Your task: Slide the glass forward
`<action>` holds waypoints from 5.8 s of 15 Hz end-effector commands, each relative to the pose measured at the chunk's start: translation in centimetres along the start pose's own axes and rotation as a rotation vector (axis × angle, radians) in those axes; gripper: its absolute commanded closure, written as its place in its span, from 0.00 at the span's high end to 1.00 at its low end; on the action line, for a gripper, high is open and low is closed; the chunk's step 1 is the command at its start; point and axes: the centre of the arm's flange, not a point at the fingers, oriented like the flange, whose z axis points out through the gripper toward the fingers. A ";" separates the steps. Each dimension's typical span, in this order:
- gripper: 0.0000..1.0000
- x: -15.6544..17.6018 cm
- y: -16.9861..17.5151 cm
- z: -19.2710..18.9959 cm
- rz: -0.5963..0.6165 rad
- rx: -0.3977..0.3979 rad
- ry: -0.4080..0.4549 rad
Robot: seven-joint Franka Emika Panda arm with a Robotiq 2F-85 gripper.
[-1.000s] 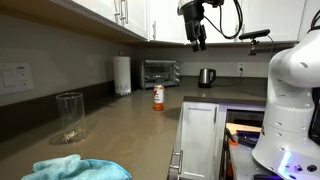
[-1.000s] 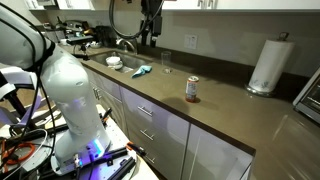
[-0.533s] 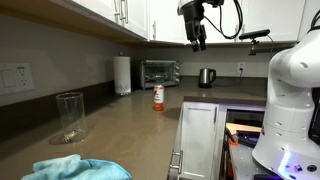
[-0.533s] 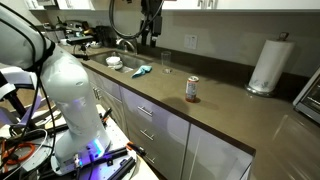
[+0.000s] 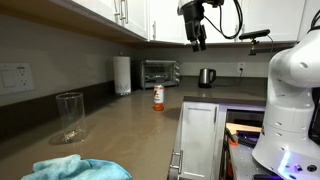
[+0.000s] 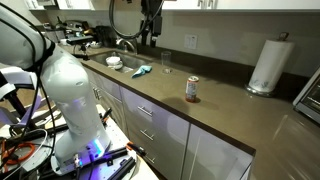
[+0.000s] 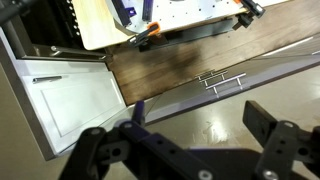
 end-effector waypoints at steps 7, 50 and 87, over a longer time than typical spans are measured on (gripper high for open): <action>1.00 0.6 0.0 -0.4 0.000 0.000 0.047; 1.00 21.6 -8.6 1.3 -0.146 0.272 0.892; 1.00 19.7 -23.5 6.1 -0.321 0.379 0.849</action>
